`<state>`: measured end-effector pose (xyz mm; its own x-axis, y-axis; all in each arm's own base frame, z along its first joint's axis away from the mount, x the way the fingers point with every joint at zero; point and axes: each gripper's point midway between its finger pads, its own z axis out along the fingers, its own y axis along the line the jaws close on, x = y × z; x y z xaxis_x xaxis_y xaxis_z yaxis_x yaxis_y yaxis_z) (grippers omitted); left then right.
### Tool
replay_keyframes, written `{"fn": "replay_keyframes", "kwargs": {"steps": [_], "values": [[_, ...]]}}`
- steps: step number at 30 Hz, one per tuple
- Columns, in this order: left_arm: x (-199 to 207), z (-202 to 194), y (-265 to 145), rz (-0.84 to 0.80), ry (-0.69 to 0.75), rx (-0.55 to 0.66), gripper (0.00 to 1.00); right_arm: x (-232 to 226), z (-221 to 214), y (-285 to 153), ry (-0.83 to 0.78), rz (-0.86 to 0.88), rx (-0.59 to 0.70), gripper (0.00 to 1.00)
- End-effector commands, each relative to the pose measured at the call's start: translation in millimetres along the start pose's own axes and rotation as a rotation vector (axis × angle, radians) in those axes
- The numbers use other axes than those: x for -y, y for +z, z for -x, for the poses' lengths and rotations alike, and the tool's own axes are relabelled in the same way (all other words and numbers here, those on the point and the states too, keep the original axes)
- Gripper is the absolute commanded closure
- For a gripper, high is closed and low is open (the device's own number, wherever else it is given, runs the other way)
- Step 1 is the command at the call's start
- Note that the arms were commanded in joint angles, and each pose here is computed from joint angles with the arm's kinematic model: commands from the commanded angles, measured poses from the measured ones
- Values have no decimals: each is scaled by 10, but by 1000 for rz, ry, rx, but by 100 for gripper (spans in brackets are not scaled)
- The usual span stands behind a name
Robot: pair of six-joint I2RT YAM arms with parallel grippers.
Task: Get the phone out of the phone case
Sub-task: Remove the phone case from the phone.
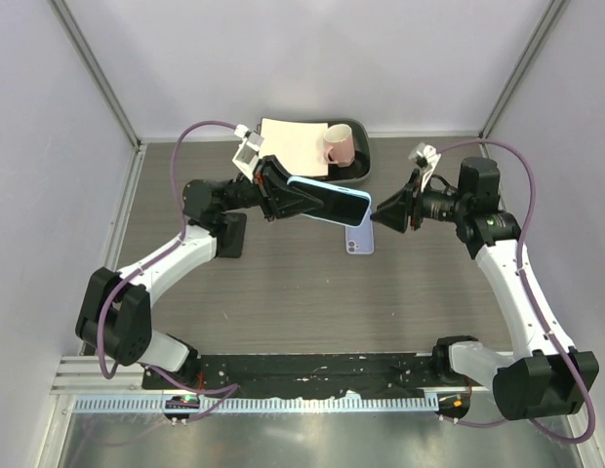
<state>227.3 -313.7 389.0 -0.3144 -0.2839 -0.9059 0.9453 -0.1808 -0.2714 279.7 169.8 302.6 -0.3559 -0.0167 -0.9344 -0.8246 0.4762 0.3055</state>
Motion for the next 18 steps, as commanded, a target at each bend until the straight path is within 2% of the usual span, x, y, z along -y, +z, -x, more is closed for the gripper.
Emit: {"fn": "replay_keyframes", "kwargs": {"steps": [1,5,12,18], "values": [[110,365,28,25,58,114,100,-302,-294,-200,-236,115,-105,51],[57,346,23,46,30,120,100,-499,-218,-239,-299,185,-61,43],[-60,283,6,85,-30,132,100,-579,247,-115,-298,193,58,43],[-88,242,-2,94,-42,130,100,-664,311,68,-276,231,68,43]]}}
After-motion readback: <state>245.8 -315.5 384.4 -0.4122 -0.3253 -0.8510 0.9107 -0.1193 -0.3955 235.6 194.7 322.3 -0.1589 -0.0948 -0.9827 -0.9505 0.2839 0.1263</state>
